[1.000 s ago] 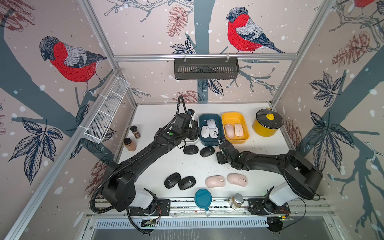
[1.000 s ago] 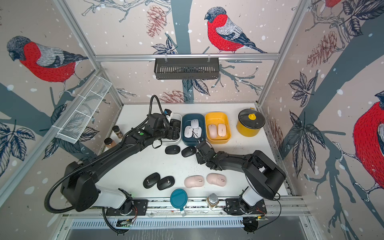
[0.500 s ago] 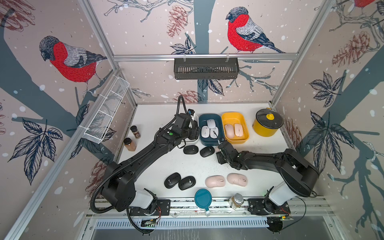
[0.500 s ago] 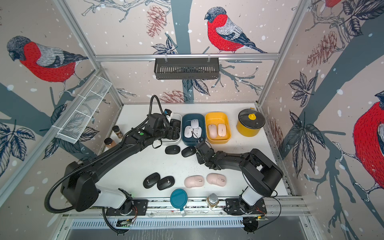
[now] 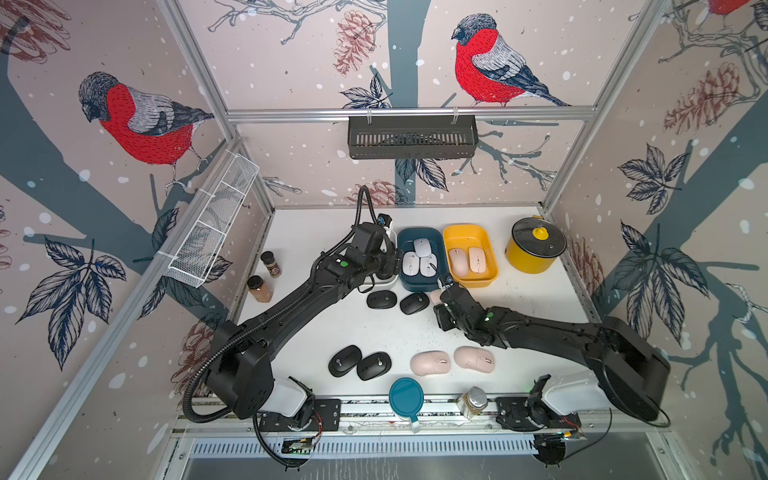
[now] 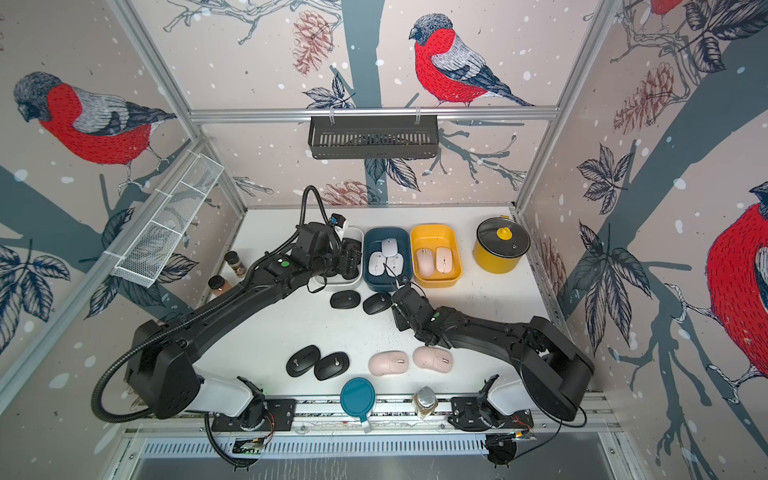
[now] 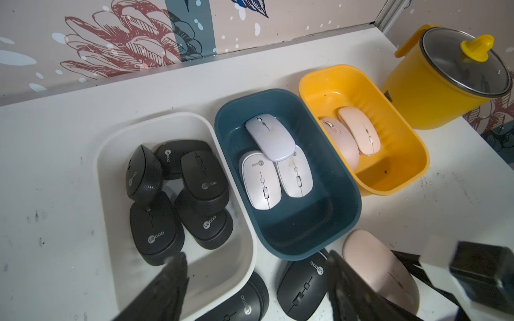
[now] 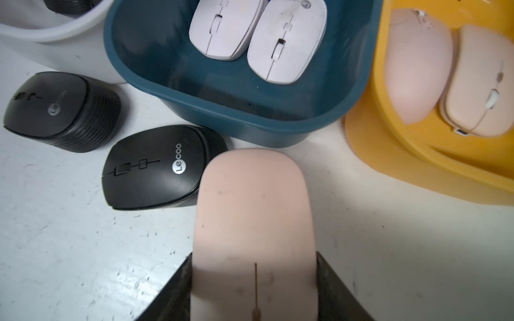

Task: Place the mice by color into the storage box
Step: Pick up the mouse from the center of the board.

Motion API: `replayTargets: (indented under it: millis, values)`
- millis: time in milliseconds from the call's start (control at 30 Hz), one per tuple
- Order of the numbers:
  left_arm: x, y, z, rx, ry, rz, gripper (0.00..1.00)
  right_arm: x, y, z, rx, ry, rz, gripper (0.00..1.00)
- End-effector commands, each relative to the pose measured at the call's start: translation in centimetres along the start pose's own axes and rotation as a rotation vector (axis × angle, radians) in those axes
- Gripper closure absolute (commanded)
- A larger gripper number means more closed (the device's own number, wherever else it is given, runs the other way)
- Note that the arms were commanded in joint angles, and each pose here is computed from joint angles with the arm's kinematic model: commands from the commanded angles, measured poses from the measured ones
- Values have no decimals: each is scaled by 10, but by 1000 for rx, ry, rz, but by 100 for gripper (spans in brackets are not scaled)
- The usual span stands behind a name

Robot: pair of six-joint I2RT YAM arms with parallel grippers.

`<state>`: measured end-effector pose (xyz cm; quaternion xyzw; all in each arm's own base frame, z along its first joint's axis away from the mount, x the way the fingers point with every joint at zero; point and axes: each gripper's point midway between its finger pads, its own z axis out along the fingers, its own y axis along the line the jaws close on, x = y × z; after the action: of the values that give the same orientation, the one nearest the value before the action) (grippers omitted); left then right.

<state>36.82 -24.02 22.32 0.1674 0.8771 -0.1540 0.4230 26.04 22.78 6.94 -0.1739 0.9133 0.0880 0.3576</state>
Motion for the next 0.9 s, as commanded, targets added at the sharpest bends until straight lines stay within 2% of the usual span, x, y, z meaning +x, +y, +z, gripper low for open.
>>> replayTargets:
  millis: [0, 167, 300, 600, 767, 867]
  values:
    - [-9, -2, 1, -1, -10, 3, 23, 0, -8, -13, 16, -12, 40, 41]
    - [-20, -2, 8, -13, -15, 29, 23, -21, -12, -34, -29, -87, 92, 41]
    - [-24, 5, 12, -60, -5, 31, 23, -43, -32, -44, -7, -121, 154, 41]
    - [-15, 1, 10, -20, -45, 28, 23, -117, -78, -67, 50, -299, 197, 39]
    - [-14, 1, 6, -15, -53, 26, 23, -144, -102, -52, 92, -312, 216, 40]
    - [-14, 2, 3, -22, -62, 29, 23, -147, -119, -30, 137, -233, 237, 41]
